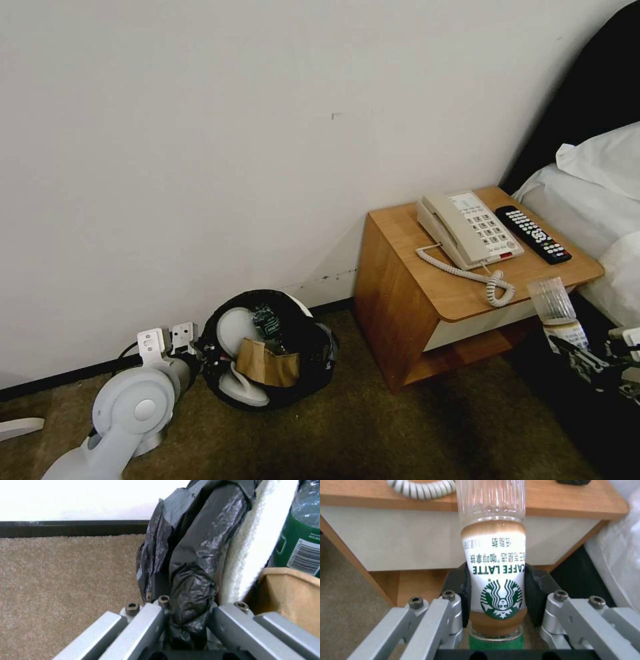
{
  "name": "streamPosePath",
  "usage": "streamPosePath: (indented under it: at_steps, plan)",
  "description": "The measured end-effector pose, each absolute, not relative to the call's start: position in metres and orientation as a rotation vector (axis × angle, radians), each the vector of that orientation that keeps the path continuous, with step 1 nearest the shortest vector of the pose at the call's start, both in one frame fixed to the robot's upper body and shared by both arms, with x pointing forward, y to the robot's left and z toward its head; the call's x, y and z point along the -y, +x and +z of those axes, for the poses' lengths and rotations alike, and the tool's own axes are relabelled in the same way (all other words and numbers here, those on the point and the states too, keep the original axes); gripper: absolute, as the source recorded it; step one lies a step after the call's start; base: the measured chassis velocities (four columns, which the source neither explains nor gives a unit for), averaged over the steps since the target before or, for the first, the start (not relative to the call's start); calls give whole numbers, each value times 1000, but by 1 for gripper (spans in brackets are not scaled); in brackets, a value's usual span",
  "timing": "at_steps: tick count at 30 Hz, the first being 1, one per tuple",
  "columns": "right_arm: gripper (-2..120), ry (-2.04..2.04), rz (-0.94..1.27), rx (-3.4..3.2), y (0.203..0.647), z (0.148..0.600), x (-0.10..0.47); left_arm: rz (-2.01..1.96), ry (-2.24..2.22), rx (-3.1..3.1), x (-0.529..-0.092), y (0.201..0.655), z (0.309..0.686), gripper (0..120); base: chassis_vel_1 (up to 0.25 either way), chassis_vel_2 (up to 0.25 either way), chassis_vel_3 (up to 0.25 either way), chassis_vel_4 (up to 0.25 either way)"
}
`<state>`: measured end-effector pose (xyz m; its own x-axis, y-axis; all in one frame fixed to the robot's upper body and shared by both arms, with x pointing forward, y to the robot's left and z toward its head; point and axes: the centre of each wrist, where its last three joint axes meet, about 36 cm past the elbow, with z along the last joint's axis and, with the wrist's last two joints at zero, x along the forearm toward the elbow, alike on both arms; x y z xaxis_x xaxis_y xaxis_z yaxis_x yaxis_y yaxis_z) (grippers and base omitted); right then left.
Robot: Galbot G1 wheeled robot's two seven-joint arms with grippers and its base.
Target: Pick up the trash bin, then pick up the garbage from the floor and place it into the trash bin.
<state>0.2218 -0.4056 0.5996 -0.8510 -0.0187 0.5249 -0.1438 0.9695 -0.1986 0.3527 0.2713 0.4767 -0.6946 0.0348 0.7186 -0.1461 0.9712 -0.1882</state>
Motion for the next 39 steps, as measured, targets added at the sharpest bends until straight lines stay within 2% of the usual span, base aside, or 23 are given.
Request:
streamPosePath:
  at_steps: [39]
  plan:
    - [31,263,352,2717,264,641,370,280,62,2327,-264,349,477,0,0,0,0,0]
